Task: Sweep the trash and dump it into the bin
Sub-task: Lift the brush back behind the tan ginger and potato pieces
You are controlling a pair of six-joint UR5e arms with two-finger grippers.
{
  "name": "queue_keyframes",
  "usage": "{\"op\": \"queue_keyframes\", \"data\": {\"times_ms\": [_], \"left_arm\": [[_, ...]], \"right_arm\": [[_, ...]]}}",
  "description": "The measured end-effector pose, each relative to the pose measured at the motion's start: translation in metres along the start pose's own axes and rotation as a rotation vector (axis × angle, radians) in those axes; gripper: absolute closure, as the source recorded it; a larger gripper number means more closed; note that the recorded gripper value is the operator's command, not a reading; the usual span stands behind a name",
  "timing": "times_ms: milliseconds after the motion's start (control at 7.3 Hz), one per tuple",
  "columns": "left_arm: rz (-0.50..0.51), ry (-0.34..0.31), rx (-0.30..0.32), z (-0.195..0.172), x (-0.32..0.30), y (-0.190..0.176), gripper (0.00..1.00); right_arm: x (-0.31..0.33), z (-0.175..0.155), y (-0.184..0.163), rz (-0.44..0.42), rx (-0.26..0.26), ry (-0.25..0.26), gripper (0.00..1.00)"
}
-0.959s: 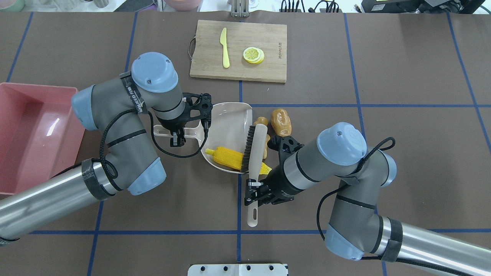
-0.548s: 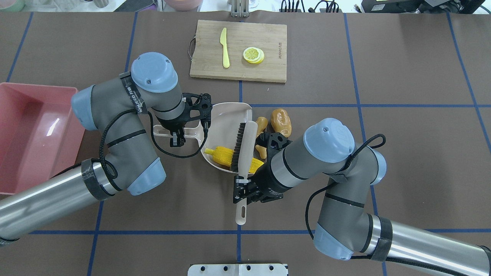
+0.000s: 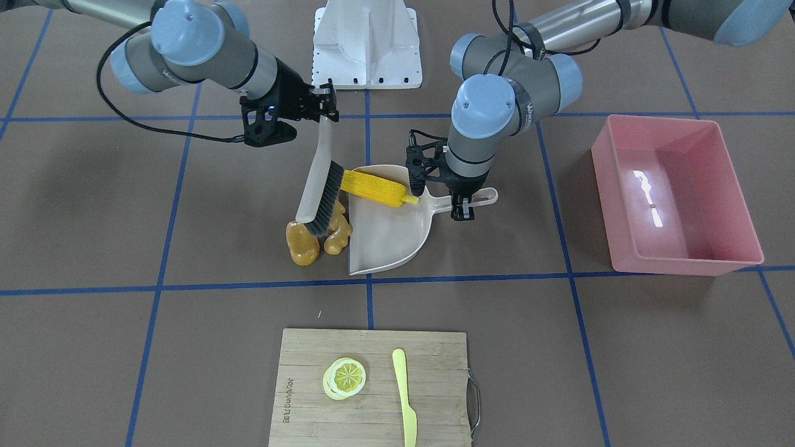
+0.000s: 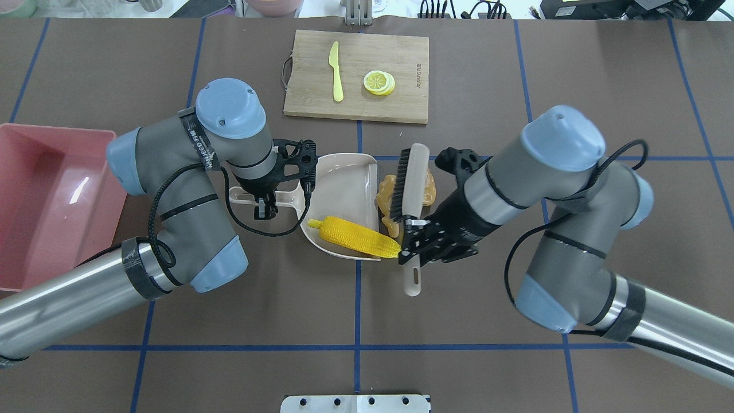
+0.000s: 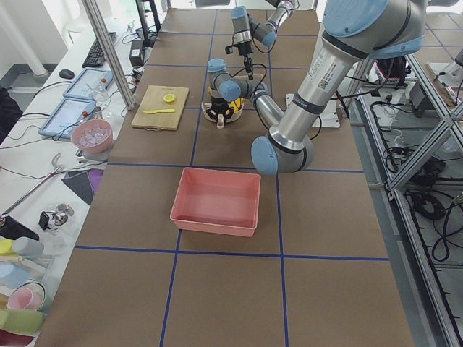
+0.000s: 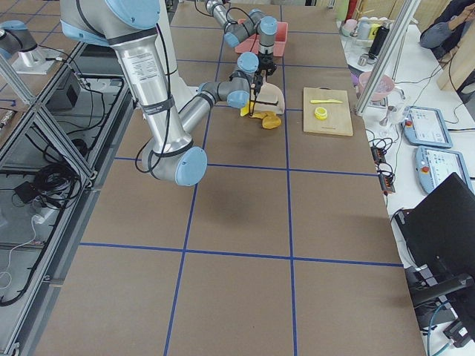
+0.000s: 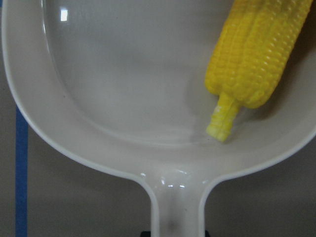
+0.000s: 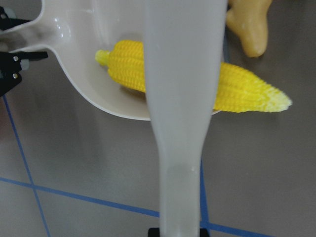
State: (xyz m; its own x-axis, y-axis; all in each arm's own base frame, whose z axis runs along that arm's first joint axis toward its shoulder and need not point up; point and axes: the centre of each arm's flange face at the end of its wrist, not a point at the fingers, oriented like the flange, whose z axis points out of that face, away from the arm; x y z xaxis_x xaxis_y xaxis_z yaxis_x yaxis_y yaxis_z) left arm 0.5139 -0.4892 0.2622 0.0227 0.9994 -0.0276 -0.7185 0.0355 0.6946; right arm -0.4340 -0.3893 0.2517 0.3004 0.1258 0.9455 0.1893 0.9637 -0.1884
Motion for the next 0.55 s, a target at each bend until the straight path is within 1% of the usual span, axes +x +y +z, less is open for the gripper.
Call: {"op": "queue_keyframes", "data": {"times_ms": [137, 274, 548], "left_arm": [[0.0, -0.001, 0.003, 0.0, 0.0, 0.0, 1.0], [-0.002, -0.002, 0.004, 0.0, 0.0, 0.0, 1.0], [-0.004, -0.002, 0.004, 0.0, 0.0, 0.0, 1.0]], "right_arm": [[0.038, -0.021, -0.012, -0.045, -0.017, 0.019, 1.0], [0.074, -0.03, -0.018, -0.099, -0.036, 0.041, 1.0], [0.133, -0.027, -0.019, -0.214, -0.073, 0.088, 1.0]]}}
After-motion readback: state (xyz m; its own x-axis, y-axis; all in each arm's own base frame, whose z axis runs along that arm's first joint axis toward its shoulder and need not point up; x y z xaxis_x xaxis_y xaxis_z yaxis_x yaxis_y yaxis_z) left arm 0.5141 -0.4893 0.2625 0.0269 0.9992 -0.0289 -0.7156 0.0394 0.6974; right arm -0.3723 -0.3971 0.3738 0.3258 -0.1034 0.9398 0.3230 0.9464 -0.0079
